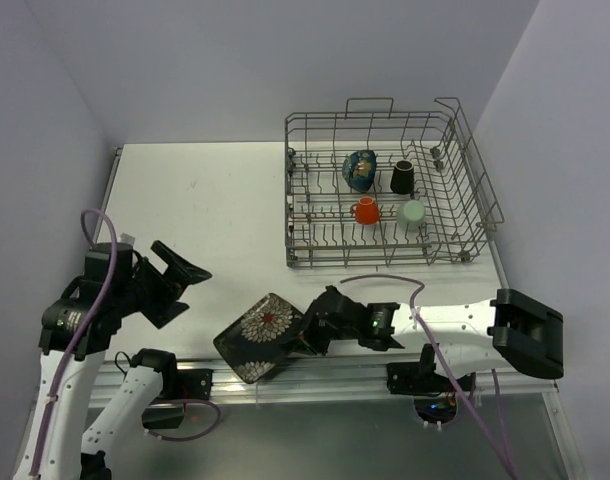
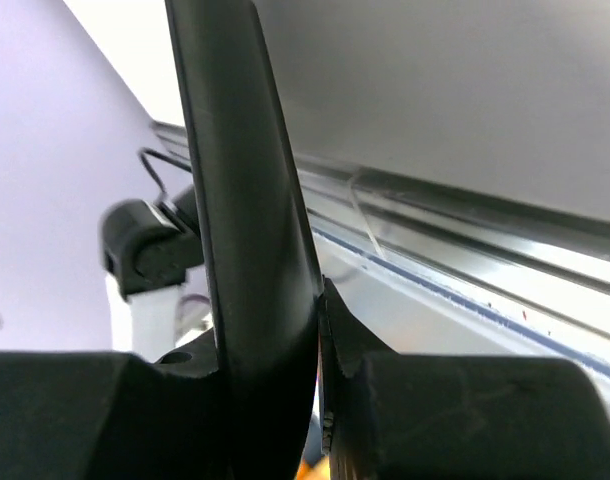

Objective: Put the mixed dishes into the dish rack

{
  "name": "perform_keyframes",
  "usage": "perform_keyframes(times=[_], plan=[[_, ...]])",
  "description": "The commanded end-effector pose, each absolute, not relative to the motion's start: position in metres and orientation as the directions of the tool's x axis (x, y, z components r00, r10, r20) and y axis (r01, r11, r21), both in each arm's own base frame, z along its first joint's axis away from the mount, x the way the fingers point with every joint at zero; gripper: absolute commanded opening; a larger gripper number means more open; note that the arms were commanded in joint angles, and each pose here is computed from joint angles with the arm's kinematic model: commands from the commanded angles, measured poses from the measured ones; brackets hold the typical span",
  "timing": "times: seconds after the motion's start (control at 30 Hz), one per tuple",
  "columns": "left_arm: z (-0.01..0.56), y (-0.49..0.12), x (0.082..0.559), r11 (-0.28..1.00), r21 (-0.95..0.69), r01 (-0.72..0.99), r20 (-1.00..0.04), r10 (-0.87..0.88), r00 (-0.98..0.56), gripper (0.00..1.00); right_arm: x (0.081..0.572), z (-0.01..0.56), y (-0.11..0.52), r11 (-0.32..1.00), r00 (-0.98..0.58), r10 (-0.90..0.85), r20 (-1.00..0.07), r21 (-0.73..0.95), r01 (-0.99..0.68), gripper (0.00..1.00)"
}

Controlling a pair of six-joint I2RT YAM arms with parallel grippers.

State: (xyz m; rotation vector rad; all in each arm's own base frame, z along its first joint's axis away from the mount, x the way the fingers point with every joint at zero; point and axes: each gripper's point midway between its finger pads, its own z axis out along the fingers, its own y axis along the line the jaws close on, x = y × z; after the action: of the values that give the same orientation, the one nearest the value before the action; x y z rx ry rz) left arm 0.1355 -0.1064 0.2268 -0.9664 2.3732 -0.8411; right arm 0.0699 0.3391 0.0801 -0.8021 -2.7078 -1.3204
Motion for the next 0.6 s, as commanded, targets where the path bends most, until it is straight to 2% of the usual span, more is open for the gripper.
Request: perform_keyframes(times=[0.0, 0.13, 0.37, 0.57], plan=[[0.255, -0.092, 0.144, 0.614, -0.658, -0.437, -0.270, -0.734, -0.623, 0.99, 0.076, 0.159, 0.368, 0.443, -0.946, 0.304, 0.116, 0.861, 0.248, 0.00], [0.285, -0.087, 0.154, 0.628, -0.663, -0.407, -0.331, -0.734, -0.593, 0.99, 0.075, 0.175, 0.371, 0.521, -0.974, 0.225, -0.024, 0.848, 0.100, 0.00], [0.352, -0.073, 0.168, 0.639, -0.699, -0.322, -0.460, -0.746, -0.482, 0.99, 0.089, 0.250, 0.378, 0.544, -0.945, 0.175, -0.276, 0.827, -0.141, 0.00], [0.429, -0.068, 0.162, 0.595, -0.791, -0.142, -0.529, -0.782, -0.330, 0.99, 0.109, 0.312, 0.374, 0.552, -0.877, 0.208, -0.434, 0.792, -0.260, 0.00]])
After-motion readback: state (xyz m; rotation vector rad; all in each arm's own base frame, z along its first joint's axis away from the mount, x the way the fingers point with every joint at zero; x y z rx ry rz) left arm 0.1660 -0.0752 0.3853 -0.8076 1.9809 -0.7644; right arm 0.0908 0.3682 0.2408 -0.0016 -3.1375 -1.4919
